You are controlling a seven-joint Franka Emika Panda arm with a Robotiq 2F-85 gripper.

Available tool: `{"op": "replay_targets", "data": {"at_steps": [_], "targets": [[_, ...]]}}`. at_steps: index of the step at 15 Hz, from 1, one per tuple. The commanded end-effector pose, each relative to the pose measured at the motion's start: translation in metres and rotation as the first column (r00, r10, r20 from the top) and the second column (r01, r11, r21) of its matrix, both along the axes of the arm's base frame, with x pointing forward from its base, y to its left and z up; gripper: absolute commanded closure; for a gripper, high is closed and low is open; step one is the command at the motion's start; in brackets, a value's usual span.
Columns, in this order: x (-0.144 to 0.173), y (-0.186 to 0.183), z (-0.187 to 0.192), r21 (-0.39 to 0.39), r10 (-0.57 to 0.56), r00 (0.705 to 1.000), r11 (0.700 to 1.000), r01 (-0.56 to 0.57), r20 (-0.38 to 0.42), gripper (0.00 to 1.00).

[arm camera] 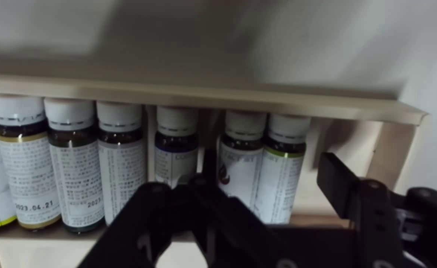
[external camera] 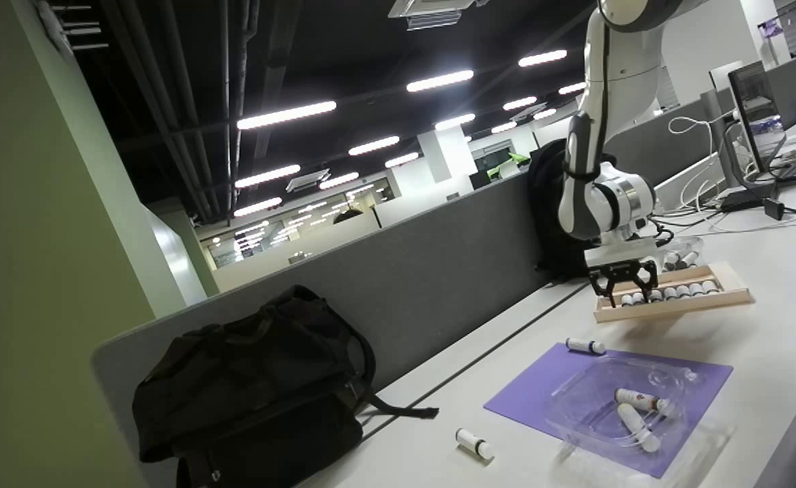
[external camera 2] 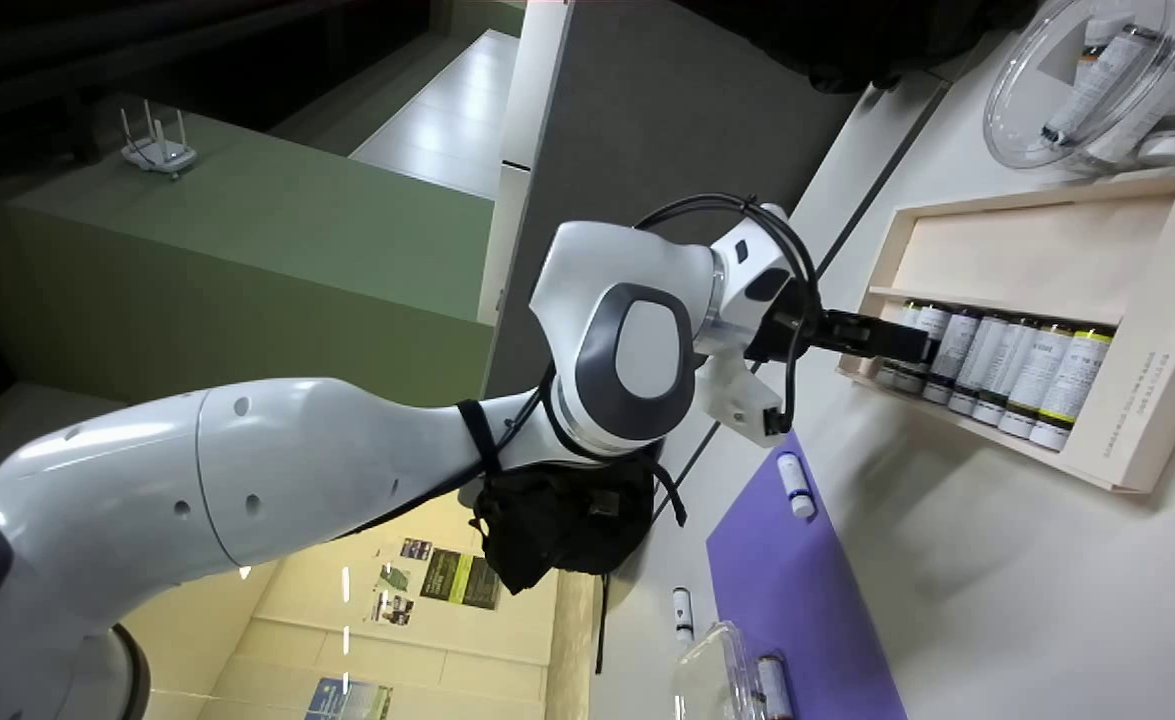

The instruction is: Remove four bottles from the tray and place them on the table

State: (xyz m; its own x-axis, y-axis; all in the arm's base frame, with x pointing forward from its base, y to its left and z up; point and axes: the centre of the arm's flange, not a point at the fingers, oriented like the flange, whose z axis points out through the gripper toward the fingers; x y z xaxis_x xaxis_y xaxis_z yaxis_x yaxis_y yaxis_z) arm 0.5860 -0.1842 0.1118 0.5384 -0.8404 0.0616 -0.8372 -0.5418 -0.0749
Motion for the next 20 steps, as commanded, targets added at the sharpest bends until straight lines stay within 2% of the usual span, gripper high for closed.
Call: {"op": "replay_targets", "data": {"at_steps": [1,3,7,13,16,20], "targets": [[-0.005,-0.002,0.000,0.022,0.001,1.000,1.000,0.000,-0.022,0.59],[-0.005,-0.002,0.001,0.025,0.002,1.000,1.000,-0.001,-0.027,0.72],[-0.002,-0.003,0.014,0.023,0.002,1.000,1.000,-0.001,-0.012,0.72],[0.015,0.004,0.069,0.027,0.034,0.997,0.999,-0.036,0.072,0.72],[0.026,0.029,0.089,0.044,0.153,0.986,0.987,-0.156,0.073,0.72],[0.032,0.092,0.102,0.039,0.383,0.922,0.922,-0.385,0.061,0.72]]}}
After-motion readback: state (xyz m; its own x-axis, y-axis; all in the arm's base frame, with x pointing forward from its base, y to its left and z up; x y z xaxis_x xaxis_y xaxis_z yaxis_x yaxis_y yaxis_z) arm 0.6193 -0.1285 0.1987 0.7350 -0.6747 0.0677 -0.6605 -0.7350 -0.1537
